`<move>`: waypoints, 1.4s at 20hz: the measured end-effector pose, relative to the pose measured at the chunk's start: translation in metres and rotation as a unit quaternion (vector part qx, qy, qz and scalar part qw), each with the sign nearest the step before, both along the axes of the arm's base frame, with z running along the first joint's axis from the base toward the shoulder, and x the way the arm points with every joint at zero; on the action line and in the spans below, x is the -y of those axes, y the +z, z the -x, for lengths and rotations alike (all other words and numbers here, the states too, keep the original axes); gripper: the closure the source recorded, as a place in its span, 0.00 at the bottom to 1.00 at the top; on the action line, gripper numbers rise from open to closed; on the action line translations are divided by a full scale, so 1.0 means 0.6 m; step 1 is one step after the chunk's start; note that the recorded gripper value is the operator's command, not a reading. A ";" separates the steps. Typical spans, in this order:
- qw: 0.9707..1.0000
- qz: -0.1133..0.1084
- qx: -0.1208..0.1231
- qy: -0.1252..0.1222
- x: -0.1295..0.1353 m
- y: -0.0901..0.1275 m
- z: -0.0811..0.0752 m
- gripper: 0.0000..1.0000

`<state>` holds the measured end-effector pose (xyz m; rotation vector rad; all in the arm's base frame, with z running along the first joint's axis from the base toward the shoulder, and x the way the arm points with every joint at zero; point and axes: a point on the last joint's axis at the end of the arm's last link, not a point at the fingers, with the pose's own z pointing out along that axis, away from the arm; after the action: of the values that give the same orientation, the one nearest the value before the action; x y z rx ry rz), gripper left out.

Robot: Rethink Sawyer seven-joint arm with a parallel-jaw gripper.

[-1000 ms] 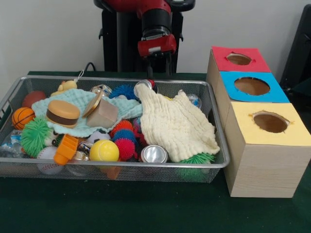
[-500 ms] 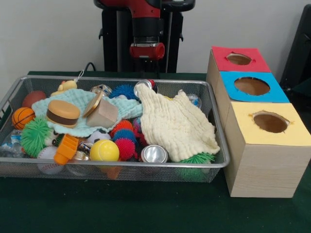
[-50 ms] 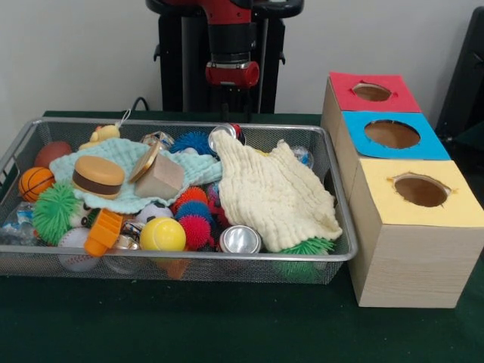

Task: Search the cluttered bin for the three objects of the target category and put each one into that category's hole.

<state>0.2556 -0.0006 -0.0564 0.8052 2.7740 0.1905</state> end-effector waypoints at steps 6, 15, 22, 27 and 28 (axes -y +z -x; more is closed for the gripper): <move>1.000 0.003 -0.013 0.012 -0.005 0.004 0.008 0.00; 0.992 0.056 0.105 0.054 -0.026 0.004 -0.017 0.00; 0.947 0.122 0.292 0.051 -0.012 0.012 -0.091 0.00; 0.950 0.132 0.279 0.047 -0.002 -0.001 -0.089 0.00; 0.951 0.133 0.275 0.047 0.000 -0.003 -0.088 0.00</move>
<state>0.3084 -0.0005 -0.0580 0.4625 2.2436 0.0435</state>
